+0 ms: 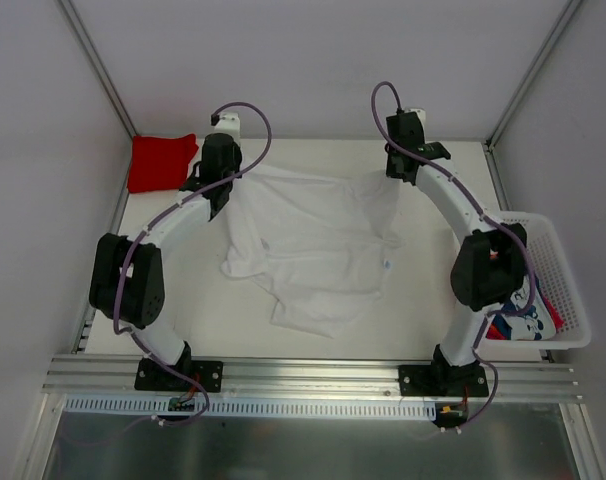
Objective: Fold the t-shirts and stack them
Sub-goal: Flatten the tshirt out
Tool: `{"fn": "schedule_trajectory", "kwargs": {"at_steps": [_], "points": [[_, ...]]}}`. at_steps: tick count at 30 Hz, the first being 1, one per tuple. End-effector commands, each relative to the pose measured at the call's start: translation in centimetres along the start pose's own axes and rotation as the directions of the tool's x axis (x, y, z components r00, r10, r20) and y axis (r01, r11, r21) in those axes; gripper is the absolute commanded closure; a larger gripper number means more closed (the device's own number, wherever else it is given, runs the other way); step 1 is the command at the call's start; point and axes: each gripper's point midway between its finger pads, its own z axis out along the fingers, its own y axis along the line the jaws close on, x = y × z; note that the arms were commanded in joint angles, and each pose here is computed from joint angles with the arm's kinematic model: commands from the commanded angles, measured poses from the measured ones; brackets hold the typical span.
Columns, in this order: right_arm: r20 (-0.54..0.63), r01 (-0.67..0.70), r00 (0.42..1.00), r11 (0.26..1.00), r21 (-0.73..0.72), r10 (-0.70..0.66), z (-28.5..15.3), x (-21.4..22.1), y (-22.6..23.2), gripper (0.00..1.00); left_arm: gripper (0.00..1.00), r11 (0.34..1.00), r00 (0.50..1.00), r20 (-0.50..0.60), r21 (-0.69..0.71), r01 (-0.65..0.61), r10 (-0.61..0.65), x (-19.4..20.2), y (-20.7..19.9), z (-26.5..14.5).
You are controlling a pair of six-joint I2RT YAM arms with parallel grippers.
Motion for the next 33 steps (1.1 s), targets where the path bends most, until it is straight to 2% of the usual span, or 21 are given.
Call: {"fn": "schedule_trajectory", "kwargs": {"at_steps": [1, 3, 4, 5, 6, 7, 8, 9, 10, 11, 15, 17, 19, 21, 22, 24, 25, 26, 27, 30, 33], "points": [[0.049, -0.049, 0.998, 0.999, 0.008, 0.048, 3.2, -3.2, 0.3, 1.0, 0.98, 0.997, 0.998, 0.051, -0.062, 0.034, -0.031, -2.0, 1.6, 3.5], [0.048, -0.05, 0.998, 0.998, 0.025, 0.049, 5.7, -3.9, 1.0, 1.0, 0.81, 0.997, 0.998, 0.049, -0.069, 0.036, -0.033, -2.5, 1.9, 5.1], [0.051, -0.05, 0.998, 0.998, 0.03, 0.049, 6.5, -4.3, 1.1, 1.0, 0.29, 0.997, 1.0, 0.011, -0.073, 0.018, -0.017, -1.0, 1.5, 6.6], [0.044, -0.047, 0.998, 0.998, 0.043, 0.045, 7.2, -4.4, 1.0, 1.0, 0.07, 0.994, 0.999, 0.027, -0.103, 0.029, -0.026, -2.1, 2.2, 7.3], [0.051, -0.052, 0.997, 0.997, 0.052, 0.049, 8.4, -5.2, 1.3, 0.99, 0.01, 0.992, 1.0, 0.0, -0.123, 0.018, -0.018, -1.3, 2.4, 8.1], [0.05, -0.053, 0.997, 0.997, 0.059, 0.05, 8.9, -5.5, 1.4, 0.76, 0.01, 0.99, 0.999, -0.044, -0.138, 0.01, -0.016, 0.5, 2.4, 9.6], [0.039, -0.055, 0.998, 0.996, 0.072, 0.052, 9.3, -5.5, 1.2, 0.66, 0.01, 0.988, 0.999, -0.031, -0.156, 0.017, -0.022, -0.4, 2.9, 10.3], [0.063, -0.064, 0.996, 0.995, 0.073, 0.06, 9.3, -6.6, 1.2, 0.54, 0.01, 0.986, 0.998, -0.06, -0.165, -0.008, -0.002, 0.9, 2.9, 11.3], [0.053, -0.057, 0.997, 0.995, 0.084, 0.052, 10.1, -6.2, 1.3, 0.12, 0.01, 0.984, 0.998, -0.057, -0.177, -0.012, 0.002, 0.8, 3.2, 11.6], [0.061, -0.054, 0.997, 0.993, 0.104, 0.048, 10.1, -6.4, 1.0, 0.01, 0.01, 0.981, 0.999, -0.048, -0.192, -0.01, 0.0, 0.3, 3.6, 11.8], [0.101, -0.052, 0.994, 0.989, 0.14, 0.038, 8.7, -8.0, -0.1, 0.0, 0.01, 0.984, 0.997, 0.056, -0.169, 0.053, -0.045, -4.3, 3.7, 9.8], [0.123, -0.067, 0.991, 0.988, 0.141, 0.05, 6.1, -9.0, -0.9, 0.01, 0.01, 0.983, 0.995, 0.086, -0.171, 0.06, -0.046, -6.3, 3.5, 8.4], [0.135, -0.098, 0.987, 0.991, 0.095, 0.085, 2.5, -9.3, -1.1, 0.01, 0.01, 0.986, 0.992, 0.128, -0.168, 0.009, 0.013, -9.3, 2.6, 5.4], [0.113, -0.094, 0.99, 0.994, 0.056, 0.087, -0.3, -8.4, -0.7, 0.0, 0.01, 0.985, 0.992, 0.114, -0.17, -0.033, 0.053, -9.8, 0.3, 2.9], [0.116, -0.07, 0.991, 0.997, 0.022, 0.067, -3.3, -7.5, 0.0, 0.0, 0.01, 0.982, 0.995, 0.045, -0.17, -0.083, 0.092, -8.3, -0.3, 1.8], [0.119, -0.058, 0.991, 0.998, 0.011, 0.056, -6.4, -5.9, 1.1, 0.0, 0.01, 0.983, 0.994, -0.003, -0.146, -0.106, 0.107, -7.1, -2.7, -1.9], [0.127, -0.021, 0.992, 1.0, 0.004, 0.02, -9.1, -3.7, 1.7, 0.01, 0.01, 0.975, 0.982, -0.109, -0.148, -0.168, 0.153, -3.2, -3.0, -3.3], [0.128, -0.014, 0.992, 1.0, -0.011, 0.015, -10.1, -2.5, 2.1, 0.01, 0.01, 0.985, 0.991, -0.101, -0.142, -0.1, 0.086, -2.8, -3.5, -5.5], [0.128, -0.045, 0.99, 0.998, -0.041, 0.05, -10.9, -1.5, 2.7, 0.0, 0.01, 0.99, 0.988, -0.116, -0.082, -0.116, 0.106, -1.1, -6.0, -7.4], [0.071, -0.056, 0.995, 0.99, -0.128, 0.065, -12.7, 3.9, 3.6, 0.01, 0.01, 0.984, 0.954, -0.255, -0.044, -0.173, 0.156, 8.4, -7.1, -11.0], [0.044, -0.054, 0.997, 0.99, -0.128, 0.06, -13.9, 7.8, 2.7, 0.01, 0.01, 0.984, 0.923, -0.359, -0.054, -0.172, 0.141, 14.6, -6.8, -12.7]]}}
